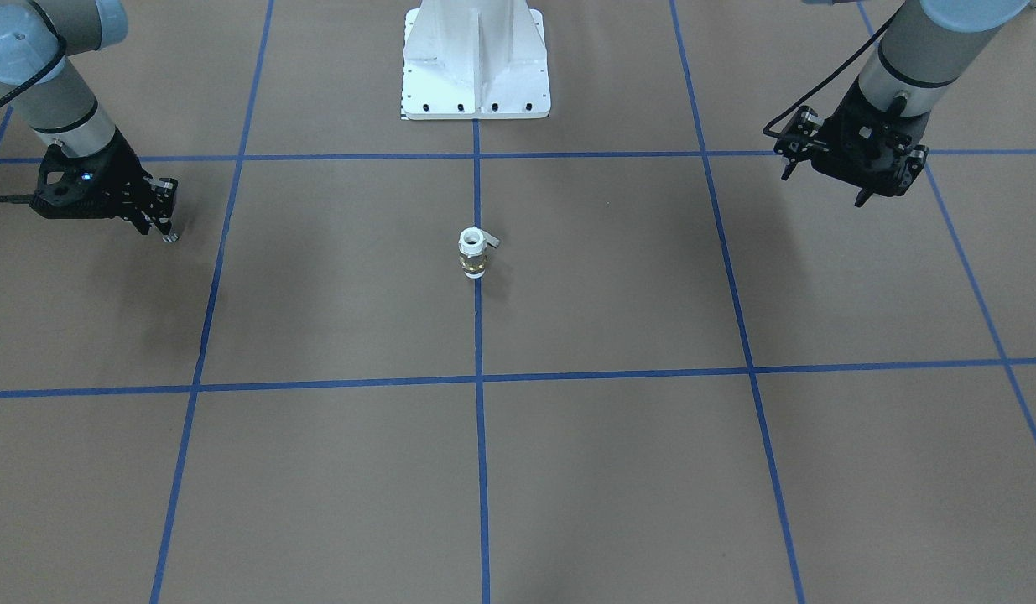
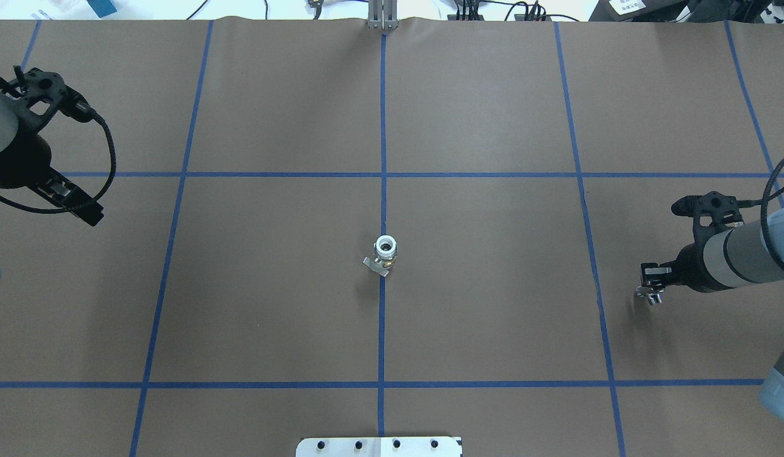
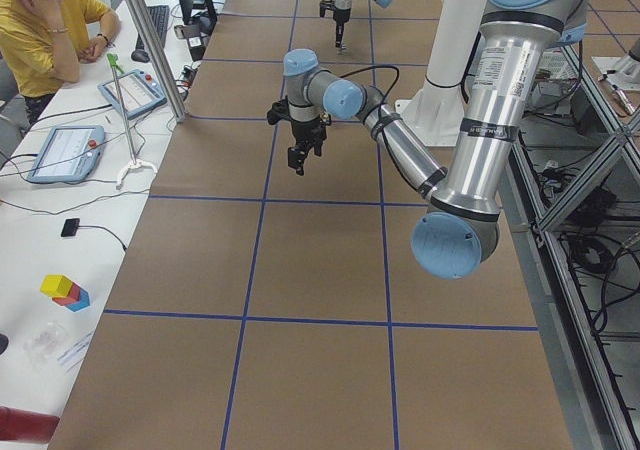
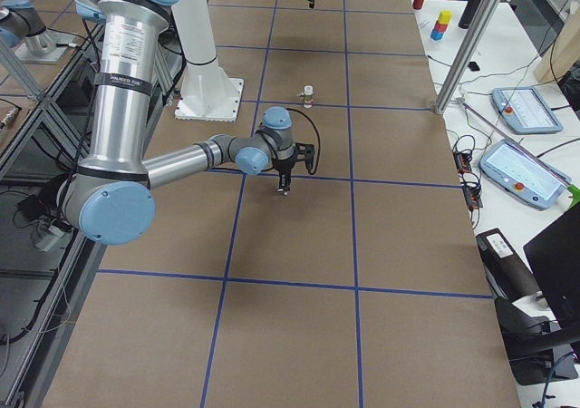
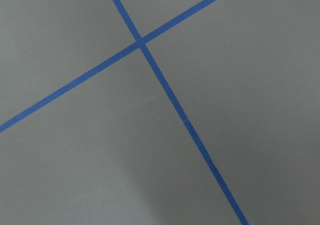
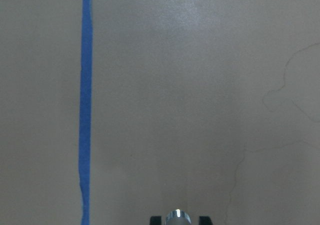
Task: Assemble PPR valve and pipe with both arms
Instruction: 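Lower the right gripper and grasp the small silver pipe fitting, then carry the silver fitting with the right gripper above the valve fitting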
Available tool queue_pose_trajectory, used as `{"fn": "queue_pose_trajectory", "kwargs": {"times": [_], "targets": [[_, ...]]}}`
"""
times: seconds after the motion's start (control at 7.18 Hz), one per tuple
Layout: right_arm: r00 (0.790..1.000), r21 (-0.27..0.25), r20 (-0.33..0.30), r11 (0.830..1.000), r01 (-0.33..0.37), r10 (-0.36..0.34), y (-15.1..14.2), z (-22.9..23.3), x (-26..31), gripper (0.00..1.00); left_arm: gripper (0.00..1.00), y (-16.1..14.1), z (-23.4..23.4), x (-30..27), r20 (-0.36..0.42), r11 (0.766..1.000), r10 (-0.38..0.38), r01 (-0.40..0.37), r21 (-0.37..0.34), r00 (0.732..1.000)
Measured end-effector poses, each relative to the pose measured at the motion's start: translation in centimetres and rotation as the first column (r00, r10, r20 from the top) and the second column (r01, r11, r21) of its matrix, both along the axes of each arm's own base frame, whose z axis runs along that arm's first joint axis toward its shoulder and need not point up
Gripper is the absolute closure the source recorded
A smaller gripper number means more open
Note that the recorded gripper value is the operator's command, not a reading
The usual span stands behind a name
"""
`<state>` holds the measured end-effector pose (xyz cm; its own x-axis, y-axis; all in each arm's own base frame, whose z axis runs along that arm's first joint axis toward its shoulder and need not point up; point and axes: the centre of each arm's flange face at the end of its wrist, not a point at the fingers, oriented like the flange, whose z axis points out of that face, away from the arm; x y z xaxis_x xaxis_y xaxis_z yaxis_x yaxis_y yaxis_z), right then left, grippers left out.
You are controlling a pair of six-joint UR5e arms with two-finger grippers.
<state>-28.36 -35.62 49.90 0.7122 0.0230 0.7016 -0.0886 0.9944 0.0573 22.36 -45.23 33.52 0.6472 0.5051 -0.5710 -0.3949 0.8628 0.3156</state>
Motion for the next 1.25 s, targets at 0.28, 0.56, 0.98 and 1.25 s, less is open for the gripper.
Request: {"fn": "queue_pose_trajectory", "kwargs": {"times": [0.28, 0.56, 0.98, 1.25], "targets": [[0.997, -0.024, 0.073, 1.0, -0.006, 0.007, -1.8, -2.7, 1.0, 1.0, 0.0, 0.0, 0.0, 0.0, -0.001, 1.0, 0.0, 0.0, -0.001, 1.0], [0.995, -0.056, 0.098, 0.998, -0.017, 0.022, -6.2, -9.7, -1.6, 1.0, 0.0, 0.0, 0.1, 0.0, 0.001, 1.0, -0.001, 0.001, -0.003, 1.0], [0.996, -0.129, 0.076, 0.991, -0.046, 0.056, -10.7, -23.6, -7.0, 1.0, 0.0, -2.2, 1.7, -3.8, 0.018, 0.999, -0.051, 0.051, -0.004, 0.999], [0.99, -0.181, 0.104, 0.98, -0.08, 0.1, -11.1, -28.5, -9.9, 1.0, 0.0, -6.0, 6.6, -11.3, 0.021, 0.999, -0.043, 0.043, 0.0, 0.999]]}}
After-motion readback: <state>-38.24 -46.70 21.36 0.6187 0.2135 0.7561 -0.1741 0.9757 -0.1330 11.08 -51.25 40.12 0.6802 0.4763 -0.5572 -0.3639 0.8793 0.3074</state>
